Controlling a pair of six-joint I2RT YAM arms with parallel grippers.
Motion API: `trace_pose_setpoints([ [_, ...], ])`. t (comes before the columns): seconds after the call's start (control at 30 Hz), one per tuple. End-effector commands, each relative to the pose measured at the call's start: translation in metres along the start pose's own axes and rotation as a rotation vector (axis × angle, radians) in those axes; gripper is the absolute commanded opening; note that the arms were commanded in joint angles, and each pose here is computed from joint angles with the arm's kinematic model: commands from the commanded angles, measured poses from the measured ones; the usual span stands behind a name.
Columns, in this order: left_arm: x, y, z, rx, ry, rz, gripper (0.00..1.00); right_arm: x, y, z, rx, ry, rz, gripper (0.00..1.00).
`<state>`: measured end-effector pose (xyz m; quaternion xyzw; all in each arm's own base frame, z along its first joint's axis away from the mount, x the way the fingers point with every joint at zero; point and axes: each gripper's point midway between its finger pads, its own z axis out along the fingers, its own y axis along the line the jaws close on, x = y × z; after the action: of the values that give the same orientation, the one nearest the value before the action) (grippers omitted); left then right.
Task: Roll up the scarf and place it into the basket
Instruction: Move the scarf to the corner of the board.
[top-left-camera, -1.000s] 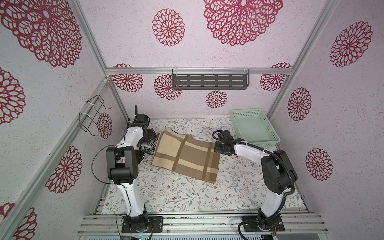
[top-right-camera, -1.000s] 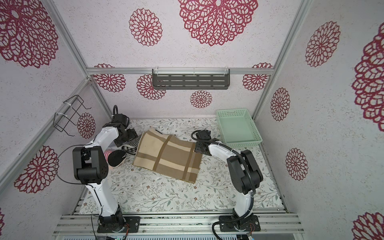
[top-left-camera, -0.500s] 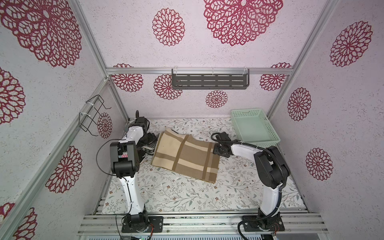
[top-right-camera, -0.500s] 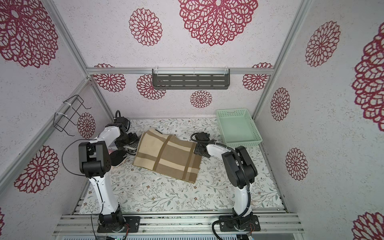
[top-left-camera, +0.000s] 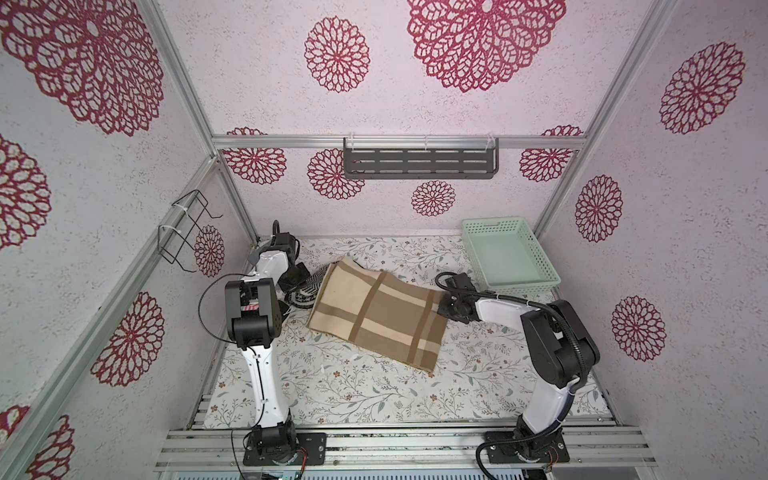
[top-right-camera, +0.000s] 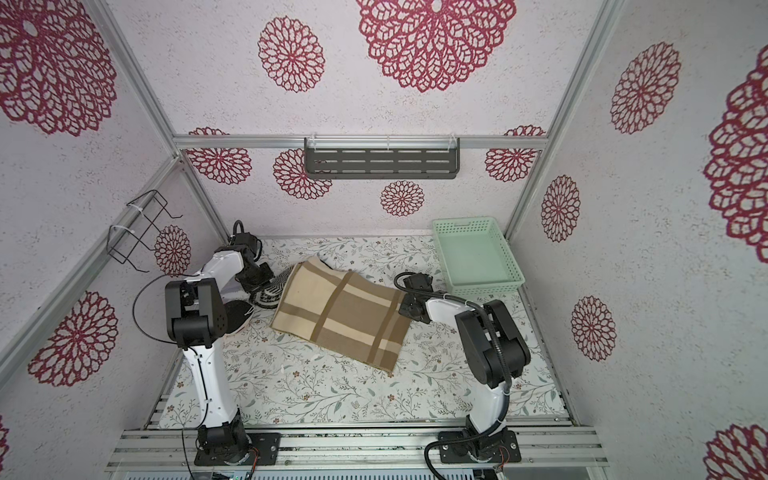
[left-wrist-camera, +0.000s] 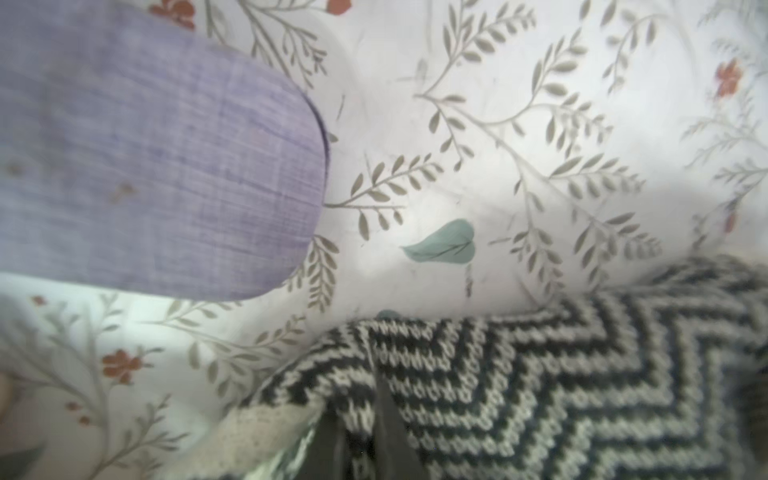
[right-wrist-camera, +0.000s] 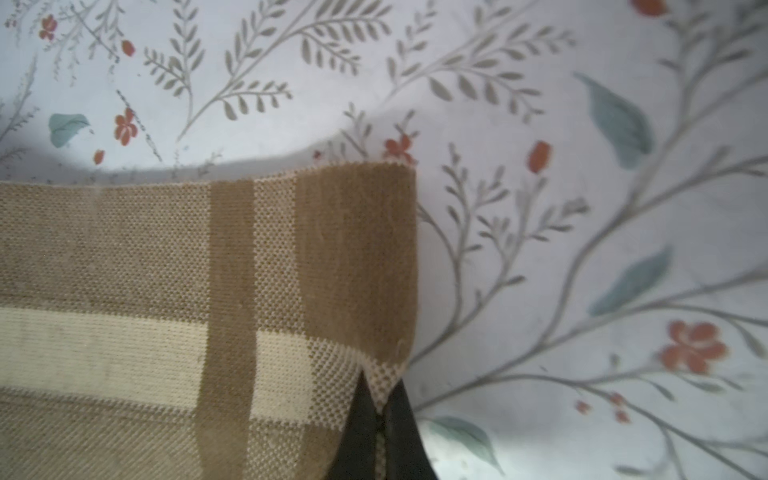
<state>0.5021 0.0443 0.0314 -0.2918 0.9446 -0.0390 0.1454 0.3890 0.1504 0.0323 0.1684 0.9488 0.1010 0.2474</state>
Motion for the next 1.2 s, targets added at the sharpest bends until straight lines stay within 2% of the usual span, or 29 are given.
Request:
trace_pose_setpoints([
  [0.0, -0.015, -0.004, 0.005, 0.032, -0.035, -0.043, 0.0, -0.01, -0.039, -0.024, 0.102, -0.058, 0.069, 0.0],
  [0.23, -0.037, -0.002, 0.004, 0.051, -0.083, -0.091, 0.0, -0.001, -0.087, -0.054, 0.212, -0.088, 0.116, 0.0],
  [0.33, -0.06, -0.004, -0.007, 0.094, -0.145, -0.127, 0.0, 0.002, -0.109, -0.065, 0.249, -0.105, 0.153, 0.0],
  [0.53, -0.119, -0.03, -0.054, 0.21, -0.327, -0.116, 0.0, 0.008, -0.144, -0.081, 0.29, -0.126, 0.236, 0.0],
  [0.73, -0.167, -0.021, -0.096, 0.184, -0.464, -0.117, 0.0, 0.013, -0.166, -0.096, 0.359, -0.144, 0.277, 0.0],
  [0.83, -0.177, -0.006, -0.106, 0.173, -0.49, -0.149, 0.0, 0.018, -0.177, -0.104, 0.402, -0.154, 0.306, 0.0],
  [0.97, -0.172, -0.003, -0.101, 0.186, -0.469, -0.15, 0.0, 0.025, -0.188, -0.116, 0.422, -0.191, 0.357, 0.0],
  [1.0, -0.168, -0.008, -0.099, 0.211, -0.456, -0.147, 0.03, 0.026, -0.189, -0.117, 0.416, -0.2, 0.366, 0.0],
  [1.03, -0.162, -0.014, -0.094, 0.244, -0.431, -0.144, 0.12, 0.027, -0.189, -0.119, 0.405, -0.207, 0.376, 0.0],
  [1.07, -0.155, -0.022, -0.091, 0.279, -0.407, -0.135, 0.26, 0.028, -0.188, -0.118, 0.389, -0.209, 0.381, 0.0],
  [1.17, -0.132, -0.043, -0.088, 0.32, -0.356, -0.096, 0.43, 0.03, -0.184, -0.115, 0.365, -0.195, 0.384, 0.12],
])
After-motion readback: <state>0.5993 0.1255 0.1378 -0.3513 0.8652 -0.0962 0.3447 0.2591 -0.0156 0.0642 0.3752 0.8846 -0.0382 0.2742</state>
